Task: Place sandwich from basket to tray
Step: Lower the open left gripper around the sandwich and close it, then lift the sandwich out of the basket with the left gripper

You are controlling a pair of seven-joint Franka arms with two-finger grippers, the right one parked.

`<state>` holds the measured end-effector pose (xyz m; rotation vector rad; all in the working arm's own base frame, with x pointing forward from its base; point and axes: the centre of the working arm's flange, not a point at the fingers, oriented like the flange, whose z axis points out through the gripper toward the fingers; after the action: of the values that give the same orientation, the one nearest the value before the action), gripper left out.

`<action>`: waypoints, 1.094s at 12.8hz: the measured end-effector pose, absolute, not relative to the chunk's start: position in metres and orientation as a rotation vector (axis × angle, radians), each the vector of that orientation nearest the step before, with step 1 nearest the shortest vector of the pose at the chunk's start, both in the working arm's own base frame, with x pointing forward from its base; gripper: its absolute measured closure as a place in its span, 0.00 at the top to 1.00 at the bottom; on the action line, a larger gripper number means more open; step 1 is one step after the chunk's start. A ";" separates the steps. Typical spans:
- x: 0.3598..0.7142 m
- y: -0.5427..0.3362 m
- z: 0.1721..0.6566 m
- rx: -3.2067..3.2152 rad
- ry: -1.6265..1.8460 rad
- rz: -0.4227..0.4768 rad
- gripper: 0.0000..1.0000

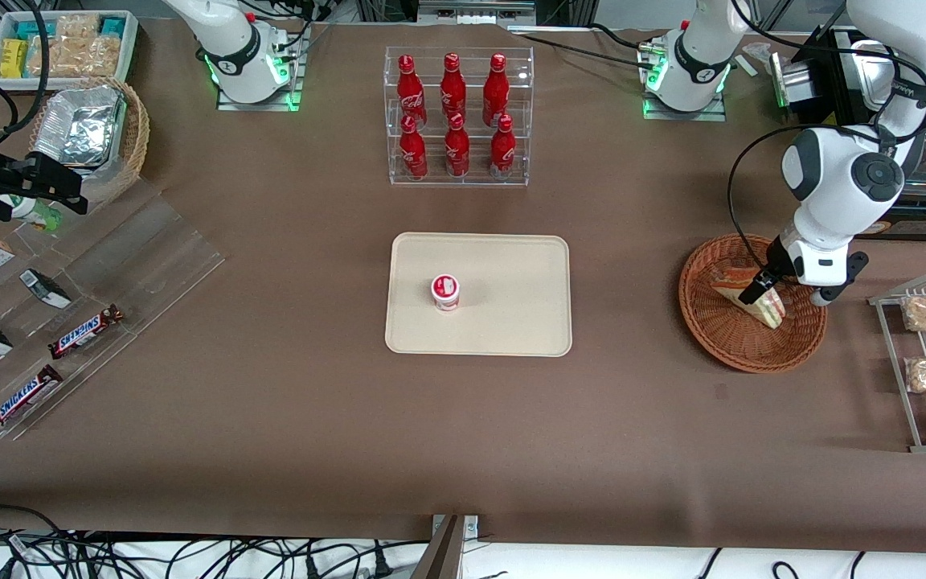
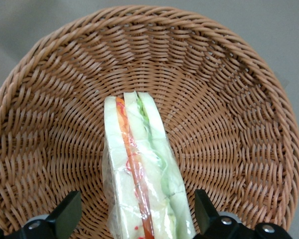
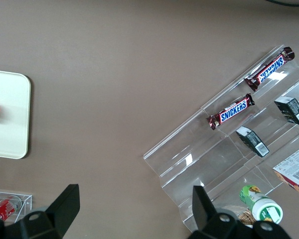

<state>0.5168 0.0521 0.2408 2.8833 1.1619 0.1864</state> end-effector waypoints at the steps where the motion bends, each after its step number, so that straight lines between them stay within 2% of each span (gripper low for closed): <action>1: 0.516 0.052 0.239 2.883 1.162 0.184 1.00; 2: 0.516 0.052 0.238 2.884 1.163 0.180 1.00; 3: 0.516 0.052 0.236 2.884 1.165 0.176 0.91; 7: 0.515 0.051 0.232 2.876 1.184 0.169 0.44; 9: 0.516 0.051 0.233 2.873 1.187 0.175 0.29; 11: 0.521 0.051 0.241 2.873 1.185 0.181 0.27; 14: 0.542 0.050 0.288 2.932 1.140 0.075 0.27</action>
<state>0.5417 0.0498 0.2878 2.9322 1.1404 0.0749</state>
